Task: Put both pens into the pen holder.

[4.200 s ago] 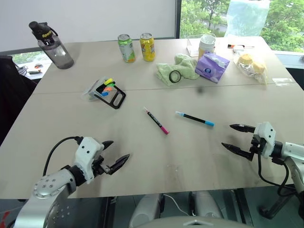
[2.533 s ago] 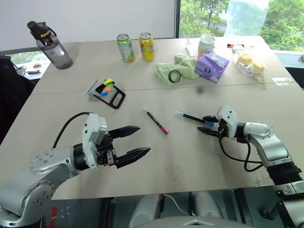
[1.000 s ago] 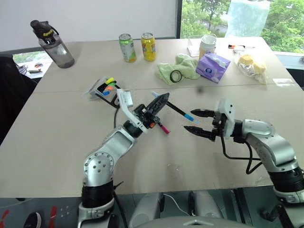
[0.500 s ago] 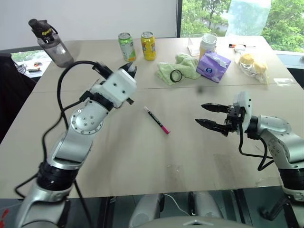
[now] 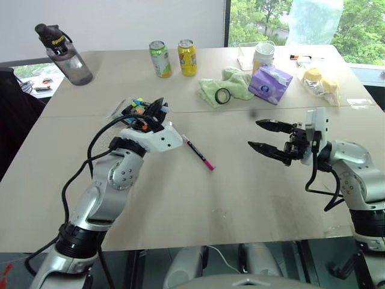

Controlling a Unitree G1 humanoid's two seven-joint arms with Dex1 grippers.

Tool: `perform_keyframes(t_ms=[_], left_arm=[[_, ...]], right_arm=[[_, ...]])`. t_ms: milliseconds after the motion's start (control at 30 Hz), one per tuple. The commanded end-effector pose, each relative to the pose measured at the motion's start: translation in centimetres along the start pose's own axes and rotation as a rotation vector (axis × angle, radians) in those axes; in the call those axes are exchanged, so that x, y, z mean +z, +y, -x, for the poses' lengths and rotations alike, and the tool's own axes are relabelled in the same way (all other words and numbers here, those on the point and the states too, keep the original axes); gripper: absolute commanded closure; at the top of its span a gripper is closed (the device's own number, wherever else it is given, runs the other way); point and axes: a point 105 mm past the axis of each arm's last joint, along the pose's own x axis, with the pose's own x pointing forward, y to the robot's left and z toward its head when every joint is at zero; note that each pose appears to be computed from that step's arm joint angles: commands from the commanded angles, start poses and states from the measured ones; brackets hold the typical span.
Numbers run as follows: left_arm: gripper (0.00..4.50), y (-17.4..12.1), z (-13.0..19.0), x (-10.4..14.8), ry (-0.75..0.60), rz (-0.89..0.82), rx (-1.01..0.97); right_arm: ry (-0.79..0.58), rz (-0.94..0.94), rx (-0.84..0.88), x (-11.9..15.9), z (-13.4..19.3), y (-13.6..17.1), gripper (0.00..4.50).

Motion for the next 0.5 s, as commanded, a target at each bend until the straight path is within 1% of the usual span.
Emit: perform_keyframes(t_ms=[33, 233, 500], left_arm=[[4.50, 1.1, 0.0, -0.6, 0.028, 0.017, 0.044], [4.50, 1.0, 0.0, -2.6, 0.113, 0.115, 0.065], [4.50, 1.1, 0.2, -3.4, 0.155, 0.171, 0.091]], right_arm=[[-0.041, 0.041, 0.008, 1.2, 0.0, -0.1, 1.07], [-0.044, 0.044, 0.005, 1.2, 0.1, 0.0, 1.07], [-0.036, 0.041, 0.001, 1.0, 0.3, 0.1, 1.07]])
